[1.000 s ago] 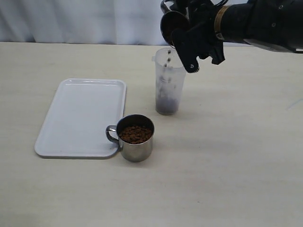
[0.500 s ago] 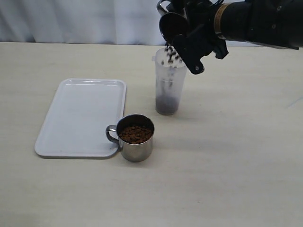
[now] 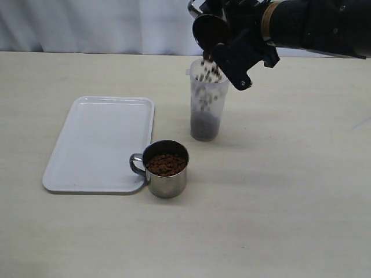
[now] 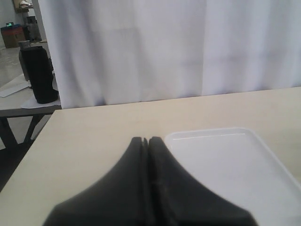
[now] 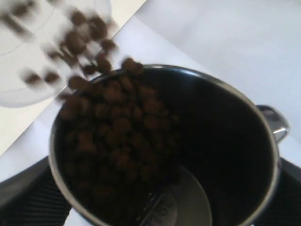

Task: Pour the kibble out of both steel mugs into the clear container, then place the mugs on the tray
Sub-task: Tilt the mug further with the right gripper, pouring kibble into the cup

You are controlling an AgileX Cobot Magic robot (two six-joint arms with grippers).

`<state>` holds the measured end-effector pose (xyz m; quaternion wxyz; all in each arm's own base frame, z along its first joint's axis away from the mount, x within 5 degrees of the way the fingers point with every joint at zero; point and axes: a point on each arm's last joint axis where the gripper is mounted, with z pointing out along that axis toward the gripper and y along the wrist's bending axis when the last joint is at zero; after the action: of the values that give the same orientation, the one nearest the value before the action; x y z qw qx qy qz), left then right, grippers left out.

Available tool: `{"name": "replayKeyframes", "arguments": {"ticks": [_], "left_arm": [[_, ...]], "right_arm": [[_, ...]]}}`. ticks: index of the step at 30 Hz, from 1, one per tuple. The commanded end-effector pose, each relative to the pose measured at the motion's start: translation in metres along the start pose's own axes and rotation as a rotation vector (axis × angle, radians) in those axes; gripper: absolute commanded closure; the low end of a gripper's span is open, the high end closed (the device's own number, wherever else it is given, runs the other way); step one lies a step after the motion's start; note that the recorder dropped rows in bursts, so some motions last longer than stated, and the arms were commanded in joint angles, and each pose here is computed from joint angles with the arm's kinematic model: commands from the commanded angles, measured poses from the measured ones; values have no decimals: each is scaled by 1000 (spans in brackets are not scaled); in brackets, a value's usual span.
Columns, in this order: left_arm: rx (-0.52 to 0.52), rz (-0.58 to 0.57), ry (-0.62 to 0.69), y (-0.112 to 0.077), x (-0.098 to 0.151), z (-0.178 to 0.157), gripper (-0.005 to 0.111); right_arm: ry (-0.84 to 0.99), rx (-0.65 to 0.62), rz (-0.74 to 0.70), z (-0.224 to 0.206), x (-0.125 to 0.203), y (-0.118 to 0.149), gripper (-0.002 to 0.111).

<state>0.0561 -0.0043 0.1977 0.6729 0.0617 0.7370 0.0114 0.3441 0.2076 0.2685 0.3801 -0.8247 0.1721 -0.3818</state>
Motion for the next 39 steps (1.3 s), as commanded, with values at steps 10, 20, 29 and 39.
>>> {"name": "replayKeyframes", "arguments": {"ticks": [10, 20, 29, 39], "left_arm": [[7, -6, -8, 0, 0, 0, 107], [7, -6, -8, 0, 0, 0, 107], [7, -6, -8, 0, 0, 0, 107], [7, -6, -8, 0, 0, 0, 107]], "right_arm": [[23, -16, -129, -5, -8, -12, 104], [23, -17, -129, -5, -8, -12, 104], [39, -34, -183, -5, -6, -11, 104], [50, -47, -242, -5, -8, -12, 104]]}}
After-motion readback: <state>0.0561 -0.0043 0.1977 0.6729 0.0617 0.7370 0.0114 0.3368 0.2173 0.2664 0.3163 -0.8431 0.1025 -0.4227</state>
